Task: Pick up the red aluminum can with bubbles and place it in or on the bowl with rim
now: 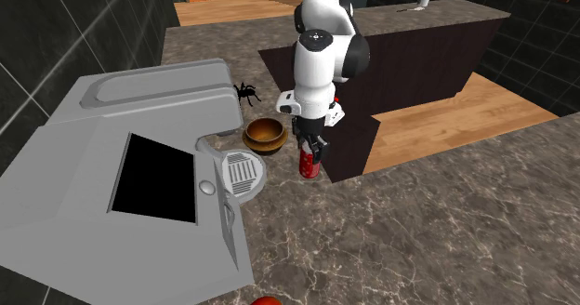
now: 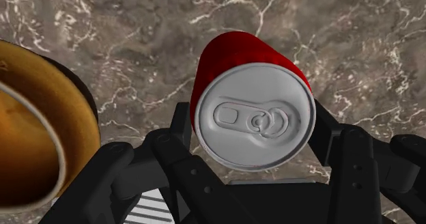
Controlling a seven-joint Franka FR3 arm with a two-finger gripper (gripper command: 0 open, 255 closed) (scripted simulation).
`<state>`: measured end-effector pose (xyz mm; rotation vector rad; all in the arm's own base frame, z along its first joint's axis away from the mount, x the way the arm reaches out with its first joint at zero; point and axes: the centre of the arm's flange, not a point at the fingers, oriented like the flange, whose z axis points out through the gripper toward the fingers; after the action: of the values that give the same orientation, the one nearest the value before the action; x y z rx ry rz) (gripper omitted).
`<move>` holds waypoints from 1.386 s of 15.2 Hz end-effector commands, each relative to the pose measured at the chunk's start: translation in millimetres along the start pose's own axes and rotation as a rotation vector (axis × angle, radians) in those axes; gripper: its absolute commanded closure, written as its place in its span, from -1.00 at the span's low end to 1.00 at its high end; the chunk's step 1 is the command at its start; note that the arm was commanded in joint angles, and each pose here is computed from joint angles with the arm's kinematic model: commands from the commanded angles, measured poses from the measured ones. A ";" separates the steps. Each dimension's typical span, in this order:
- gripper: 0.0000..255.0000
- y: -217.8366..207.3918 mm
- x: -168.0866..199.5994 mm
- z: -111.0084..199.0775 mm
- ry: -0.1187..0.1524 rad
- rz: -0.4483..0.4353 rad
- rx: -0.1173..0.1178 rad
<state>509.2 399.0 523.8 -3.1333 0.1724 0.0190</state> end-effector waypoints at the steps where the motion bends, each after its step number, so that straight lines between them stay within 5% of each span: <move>1: 1.00 -0.3 0.9 -10.7 0.000 0.000 0.000; 21: 1.00 -0.6 -0.4 -116.3 0.000 0.000 0.000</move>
<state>510.9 398.7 635.3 -3.1332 0.1720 0.0185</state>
